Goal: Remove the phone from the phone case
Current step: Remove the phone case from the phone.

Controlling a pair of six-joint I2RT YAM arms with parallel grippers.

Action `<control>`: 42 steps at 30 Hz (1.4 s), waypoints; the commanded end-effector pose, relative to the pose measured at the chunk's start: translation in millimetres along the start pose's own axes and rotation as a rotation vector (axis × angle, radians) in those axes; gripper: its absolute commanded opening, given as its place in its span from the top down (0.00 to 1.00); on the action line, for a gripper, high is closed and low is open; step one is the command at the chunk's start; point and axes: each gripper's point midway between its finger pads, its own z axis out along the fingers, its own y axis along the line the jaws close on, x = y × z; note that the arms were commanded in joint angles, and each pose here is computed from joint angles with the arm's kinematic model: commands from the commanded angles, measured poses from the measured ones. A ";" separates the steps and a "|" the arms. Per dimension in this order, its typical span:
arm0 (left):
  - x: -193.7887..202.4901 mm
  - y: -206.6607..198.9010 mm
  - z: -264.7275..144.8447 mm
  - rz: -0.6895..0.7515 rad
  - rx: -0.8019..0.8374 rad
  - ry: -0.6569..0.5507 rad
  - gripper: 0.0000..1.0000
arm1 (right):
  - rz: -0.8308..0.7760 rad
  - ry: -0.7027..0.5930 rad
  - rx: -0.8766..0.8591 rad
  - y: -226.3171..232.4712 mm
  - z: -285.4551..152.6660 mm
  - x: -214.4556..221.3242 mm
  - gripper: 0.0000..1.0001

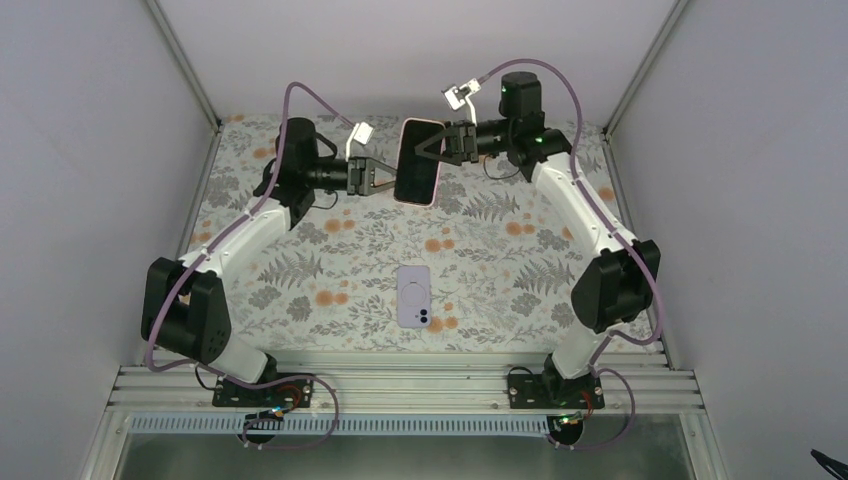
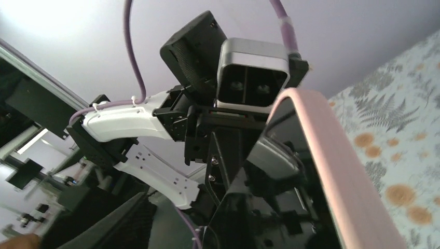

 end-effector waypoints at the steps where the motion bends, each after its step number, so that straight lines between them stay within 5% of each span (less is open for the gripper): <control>1: -14.9 -4.8 -5.6 0.012 -0.009 -0.058 0.98 | -0.096 -0.043 0.027 9.2 -9.7 -25.9 0.29; 6: -20.8 1.9 -12.0 -0.016 -0.040 -0.089 0.98 | -0.098 -0.100 0.132 -10.1 -29.6 -37.7 0.11; 11: -28.9 15.1 -22.6 -0.064 -0.091 -0.130 0.98 | -0.193 -0.152 0.389 -34.6 -48.6 -48.8 0.06; 27: -38.1 75.9 -40.8 -0.324 -0.270 -0.230 0.98 | -0.472 -0.102 0.856 -48.5 -50.0 -34.6 0.13; 42: -35.0 101.7 -48.9 -0.440 -0.308 -0.257 0.98 | -0.639 0.114 0.988 -71.3 31.2 18.1 0.15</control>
